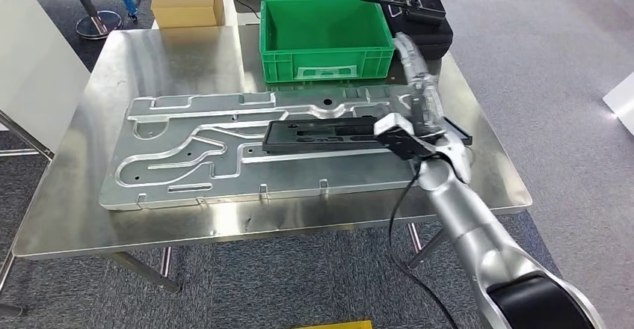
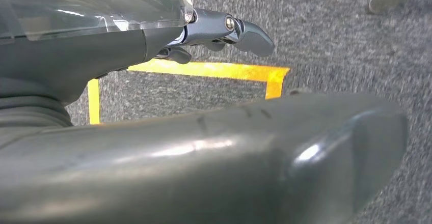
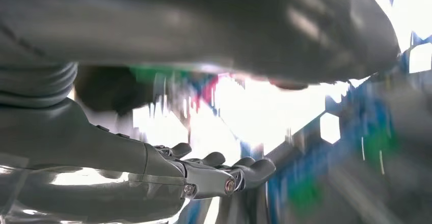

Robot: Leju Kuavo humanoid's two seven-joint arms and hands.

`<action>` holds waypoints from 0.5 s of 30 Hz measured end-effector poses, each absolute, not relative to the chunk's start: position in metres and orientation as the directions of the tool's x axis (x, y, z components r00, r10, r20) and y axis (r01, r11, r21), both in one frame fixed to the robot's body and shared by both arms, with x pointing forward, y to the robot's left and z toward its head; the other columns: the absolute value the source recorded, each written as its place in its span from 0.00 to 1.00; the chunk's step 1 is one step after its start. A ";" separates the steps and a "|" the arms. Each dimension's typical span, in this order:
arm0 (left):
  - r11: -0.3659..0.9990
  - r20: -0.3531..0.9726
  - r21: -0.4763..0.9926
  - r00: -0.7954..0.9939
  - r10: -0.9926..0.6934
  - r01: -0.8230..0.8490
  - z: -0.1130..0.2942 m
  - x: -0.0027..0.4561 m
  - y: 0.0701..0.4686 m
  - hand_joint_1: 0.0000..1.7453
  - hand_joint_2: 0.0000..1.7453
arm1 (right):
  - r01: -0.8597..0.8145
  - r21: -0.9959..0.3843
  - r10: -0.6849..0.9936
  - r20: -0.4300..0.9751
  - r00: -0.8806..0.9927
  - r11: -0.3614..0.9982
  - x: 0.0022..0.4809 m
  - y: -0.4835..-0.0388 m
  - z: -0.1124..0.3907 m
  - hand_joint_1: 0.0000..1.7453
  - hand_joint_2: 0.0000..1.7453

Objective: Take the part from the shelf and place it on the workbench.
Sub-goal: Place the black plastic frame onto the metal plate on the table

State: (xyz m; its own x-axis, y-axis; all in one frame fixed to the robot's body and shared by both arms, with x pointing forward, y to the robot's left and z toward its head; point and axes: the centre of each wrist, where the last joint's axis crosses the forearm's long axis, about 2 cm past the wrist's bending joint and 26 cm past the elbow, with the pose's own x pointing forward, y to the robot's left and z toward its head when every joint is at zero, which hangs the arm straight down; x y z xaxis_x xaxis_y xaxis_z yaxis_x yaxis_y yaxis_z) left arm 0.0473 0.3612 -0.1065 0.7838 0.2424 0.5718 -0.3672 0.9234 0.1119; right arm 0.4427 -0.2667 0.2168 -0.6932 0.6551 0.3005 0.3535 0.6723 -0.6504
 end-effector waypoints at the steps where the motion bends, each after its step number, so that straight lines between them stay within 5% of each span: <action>1: 0.922 0.573 0.110 0.782 0.246 -0.371 -0.107 0.047 0.361 0.00 0.00 | 0.428 -0.620 0.691 0.269 -0.671 0.657 0.436 -0.283 0.218 0.00 0.00; 9: 0.907 0.562 0.090 0.773 0.294 -0.410 -0.109 0.034 0.352 0.00 0.00 | 0.782 -0.467 0.908 0.144 -0.393 0.412 0.326 -0.438 0.206 0.00 0.00; 15: 0.898 0.545 0.096 0.778 0.313 -0.429 -0.110 0.032 0.347 0.00 0.00 | 0.740 -0.631 0.972 0.155 -0.174 0.233 0.230 -0.490 0.158 0.00 0.00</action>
